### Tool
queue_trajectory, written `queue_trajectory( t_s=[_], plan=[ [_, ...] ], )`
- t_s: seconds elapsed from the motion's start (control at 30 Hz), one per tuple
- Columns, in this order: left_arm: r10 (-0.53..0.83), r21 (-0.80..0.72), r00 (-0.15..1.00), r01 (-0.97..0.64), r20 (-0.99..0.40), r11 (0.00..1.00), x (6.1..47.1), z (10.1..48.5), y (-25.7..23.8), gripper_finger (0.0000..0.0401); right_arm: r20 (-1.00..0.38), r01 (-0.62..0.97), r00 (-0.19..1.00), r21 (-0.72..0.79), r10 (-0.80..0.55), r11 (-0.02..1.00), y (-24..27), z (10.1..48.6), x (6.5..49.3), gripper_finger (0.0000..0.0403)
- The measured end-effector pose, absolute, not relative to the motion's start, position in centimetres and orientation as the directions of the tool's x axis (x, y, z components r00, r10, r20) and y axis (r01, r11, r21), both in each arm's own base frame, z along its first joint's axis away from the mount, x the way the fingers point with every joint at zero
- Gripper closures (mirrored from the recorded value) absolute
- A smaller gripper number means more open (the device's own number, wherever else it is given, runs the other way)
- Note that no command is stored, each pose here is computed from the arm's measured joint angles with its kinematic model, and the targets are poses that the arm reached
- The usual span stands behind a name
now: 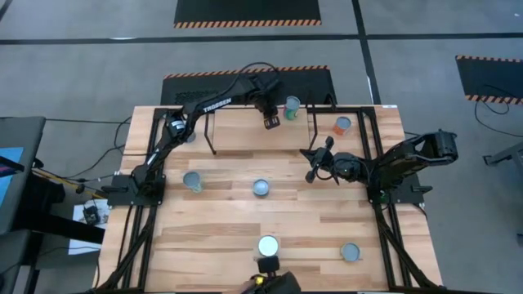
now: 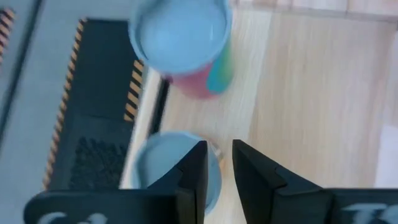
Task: Pick and place cans onto a shelf
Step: Put the canned cherries on the shelf
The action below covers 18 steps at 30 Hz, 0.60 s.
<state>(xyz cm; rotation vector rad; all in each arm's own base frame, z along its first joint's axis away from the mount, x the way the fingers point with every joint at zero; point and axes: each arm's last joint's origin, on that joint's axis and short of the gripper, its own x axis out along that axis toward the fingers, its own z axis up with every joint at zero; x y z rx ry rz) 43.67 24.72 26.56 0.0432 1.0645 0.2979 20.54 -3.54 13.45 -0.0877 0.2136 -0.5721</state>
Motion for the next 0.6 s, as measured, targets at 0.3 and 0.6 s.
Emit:
queue_trajectory(
  t_s=[0.3,0.6],
  plan=[
    [0.263,0.207,0.564,-0.162,-0.783,0.965,43.7,31.7,20.3,0.0396,-0.177,0.525,0.82,-0.142,-0.544,0.839,-3.5,13.4,20.5,0.0394],
    [0.265,0.196,0.646,-0.178,-0.716,0.964,42.8,32.5,17.2,0.0401,-0.189,0.529,0.818,-0.123,-0.544,0.839,-3.4,12.7,19.6,0.0394]
  ],
)
